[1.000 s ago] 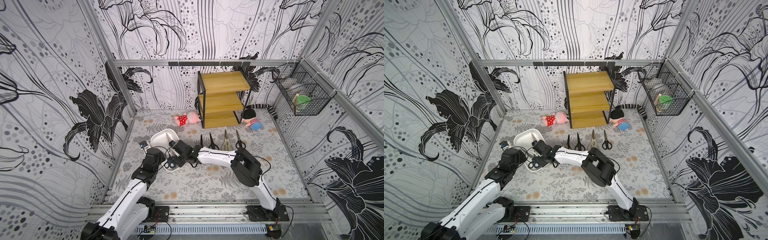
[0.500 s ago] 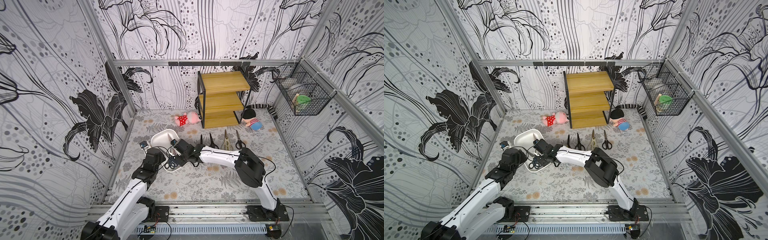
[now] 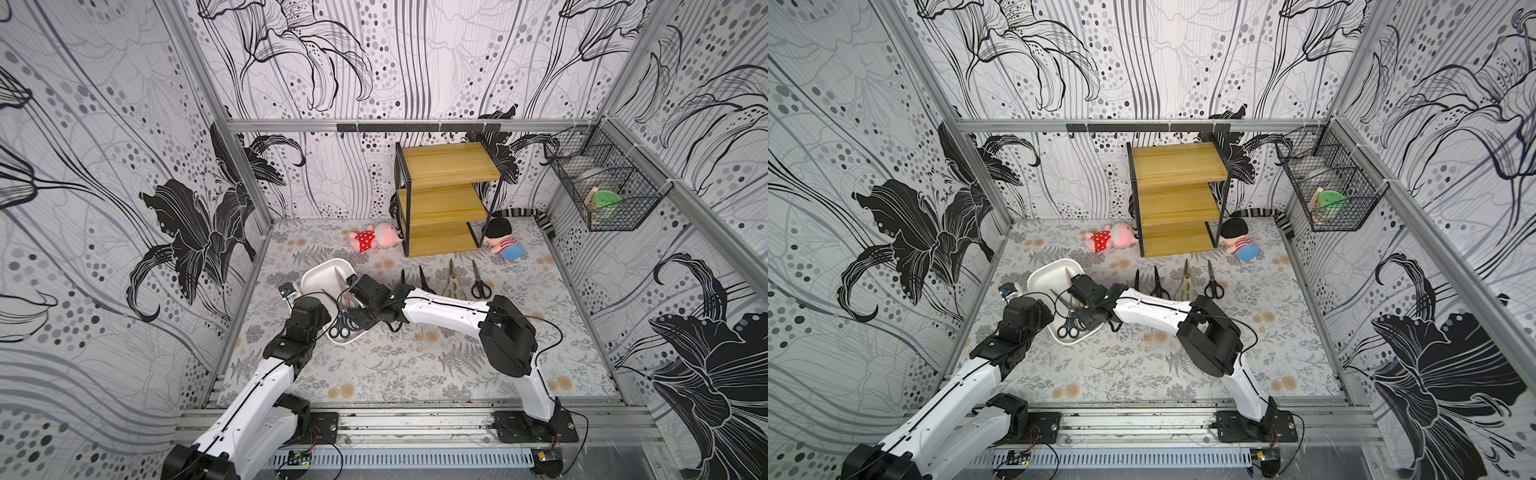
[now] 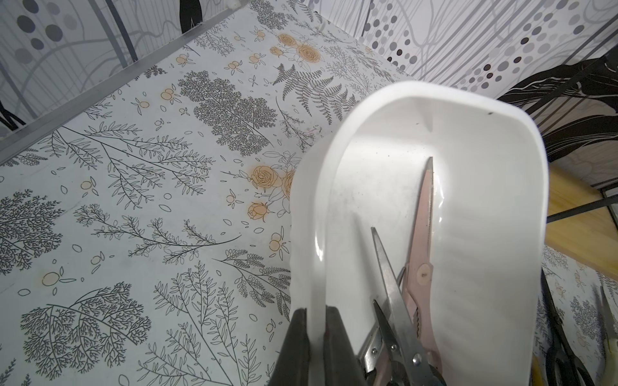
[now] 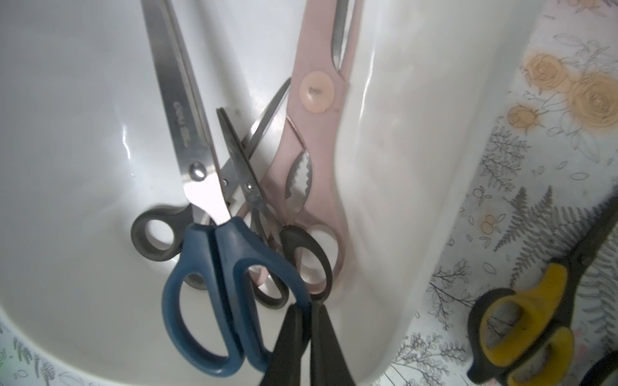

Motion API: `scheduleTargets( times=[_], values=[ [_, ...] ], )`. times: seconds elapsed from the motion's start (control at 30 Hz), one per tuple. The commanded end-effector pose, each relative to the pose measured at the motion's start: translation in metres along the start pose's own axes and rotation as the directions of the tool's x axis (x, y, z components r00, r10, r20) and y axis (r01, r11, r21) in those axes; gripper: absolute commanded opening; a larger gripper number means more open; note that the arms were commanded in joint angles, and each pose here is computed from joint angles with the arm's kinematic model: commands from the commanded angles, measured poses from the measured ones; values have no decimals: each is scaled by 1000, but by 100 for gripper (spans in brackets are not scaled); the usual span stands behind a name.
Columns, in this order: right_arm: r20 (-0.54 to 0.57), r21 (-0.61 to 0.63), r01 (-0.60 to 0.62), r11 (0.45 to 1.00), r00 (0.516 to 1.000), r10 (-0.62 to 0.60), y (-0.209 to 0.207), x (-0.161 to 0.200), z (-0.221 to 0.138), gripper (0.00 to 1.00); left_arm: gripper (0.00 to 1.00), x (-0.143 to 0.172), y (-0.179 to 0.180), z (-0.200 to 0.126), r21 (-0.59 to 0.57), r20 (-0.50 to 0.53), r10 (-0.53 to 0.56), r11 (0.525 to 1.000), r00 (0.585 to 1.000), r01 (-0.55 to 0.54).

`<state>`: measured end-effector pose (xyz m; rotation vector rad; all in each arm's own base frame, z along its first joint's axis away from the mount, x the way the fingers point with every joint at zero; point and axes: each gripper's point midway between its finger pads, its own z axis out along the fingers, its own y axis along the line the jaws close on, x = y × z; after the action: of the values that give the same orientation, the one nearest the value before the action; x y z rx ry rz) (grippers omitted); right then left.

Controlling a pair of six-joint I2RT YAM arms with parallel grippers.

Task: Take the scissors out of the storage box
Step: Pick up the scissors from the storage box, then place the scissors at the center of the board.

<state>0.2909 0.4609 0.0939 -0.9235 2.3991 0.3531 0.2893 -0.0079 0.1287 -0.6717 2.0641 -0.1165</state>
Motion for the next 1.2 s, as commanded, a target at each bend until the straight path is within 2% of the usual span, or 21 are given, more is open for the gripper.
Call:
scheduleTargets(
  times=[0.0, 0.27, 0.53, 0.8, 0.93, 1.1, 1.17],
  values=[
    [51, 18, -41, 999, 998, 40, -5, -21, -25, 0, 0, -21, -11, -6, 41, 75, -52, 998, 996, 49],
    [81, 47, -60, 997, 995, 56, -15, -25, -50, 0, 0, -20, -9, -3, 28, 71, -47, 999, 996, 45],
    [62, 149, -141, 979, 989, 133, -66, 7, -75, 0, 0, -21, -15, -4, 51, 65, -34, 998, 997, 31],
    [21, 254, -256, 933, 966, 259, -135, 70, -120, 0, 0, -16, -35, 0, 131, 10, -15, 991, 1000, 13],
    [-30, 287, -328, 900, 936, 351, -167, 117, -137, 0, 0, -19, -49, 1, 181, 1, -30, 983, 1000, 30],
    [-89, 346, -349, 871, 912, 401, -179, 170, -150, 0, 0, -30, -69, 3, 223, 8, -17, 975, 1000, 14],
    [-106, 380, -381, 843, 887, 449, -184, 190, -155, 0, 0, -37, -76, 3, 240, 16, -14, 971, 1000, 10]
  ],
)
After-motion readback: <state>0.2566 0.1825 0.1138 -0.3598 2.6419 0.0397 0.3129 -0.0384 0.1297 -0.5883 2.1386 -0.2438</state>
